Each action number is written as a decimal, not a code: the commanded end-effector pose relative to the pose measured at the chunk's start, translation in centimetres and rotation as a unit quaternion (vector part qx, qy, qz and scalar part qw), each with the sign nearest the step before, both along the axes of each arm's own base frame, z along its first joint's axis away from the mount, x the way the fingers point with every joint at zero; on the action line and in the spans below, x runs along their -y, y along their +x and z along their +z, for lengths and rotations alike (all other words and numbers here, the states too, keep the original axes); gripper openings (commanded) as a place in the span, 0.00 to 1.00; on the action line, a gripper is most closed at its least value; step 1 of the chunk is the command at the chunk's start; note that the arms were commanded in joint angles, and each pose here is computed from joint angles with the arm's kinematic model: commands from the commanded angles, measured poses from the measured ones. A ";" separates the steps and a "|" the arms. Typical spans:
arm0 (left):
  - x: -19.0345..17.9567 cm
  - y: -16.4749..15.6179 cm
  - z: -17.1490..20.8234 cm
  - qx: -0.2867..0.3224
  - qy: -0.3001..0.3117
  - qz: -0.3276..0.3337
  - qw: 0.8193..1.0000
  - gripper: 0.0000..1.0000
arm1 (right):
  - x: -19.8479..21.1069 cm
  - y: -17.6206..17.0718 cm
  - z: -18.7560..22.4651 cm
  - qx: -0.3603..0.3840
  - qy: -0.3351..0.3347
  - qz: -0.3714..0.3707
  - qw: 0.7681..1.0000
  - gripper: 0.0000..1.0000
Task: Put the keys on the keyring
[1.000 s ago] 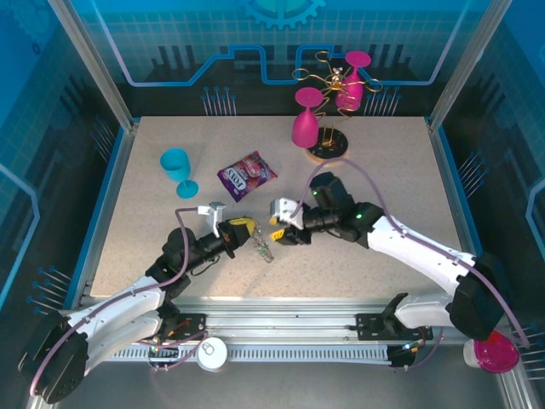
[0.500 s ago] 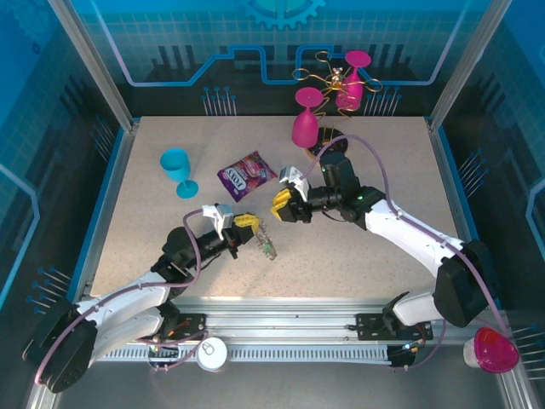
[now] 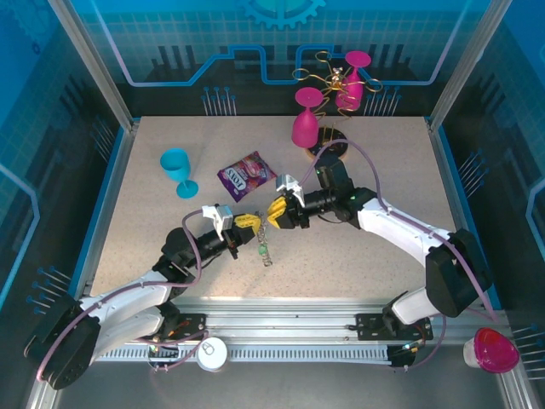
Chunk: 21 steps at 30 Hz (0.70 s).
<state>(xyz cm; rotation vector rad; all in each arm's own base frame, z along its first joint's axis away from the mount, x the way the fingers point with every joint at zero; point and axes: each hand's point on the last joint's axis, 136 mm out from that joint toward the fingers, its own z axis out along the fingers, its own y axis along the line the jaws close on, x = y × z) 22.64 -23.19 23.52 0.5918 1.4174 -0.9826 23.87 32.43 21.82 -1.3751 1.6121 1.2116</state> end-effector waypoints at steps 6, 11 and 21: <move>0.1 -0.5 1.5 0.037 -0.014 -0.013 0.999 0.00 | -0.1 -1.0 0.3 0.015 0.025 0.030 0.999 0.22; 0.2 -0.4 1.6 0.035 -0.016 -0.015 0.999 0.00 | -0.3 -1.2 0.7 0.019 0.033 0.037 0.999 0.21; 0.4 -0.4 1.6 0.034 -0.018 -0.020 0.999 0.00 | -0.9 -1.7 0.5 0.014 0.034 0.052 0.998 0.20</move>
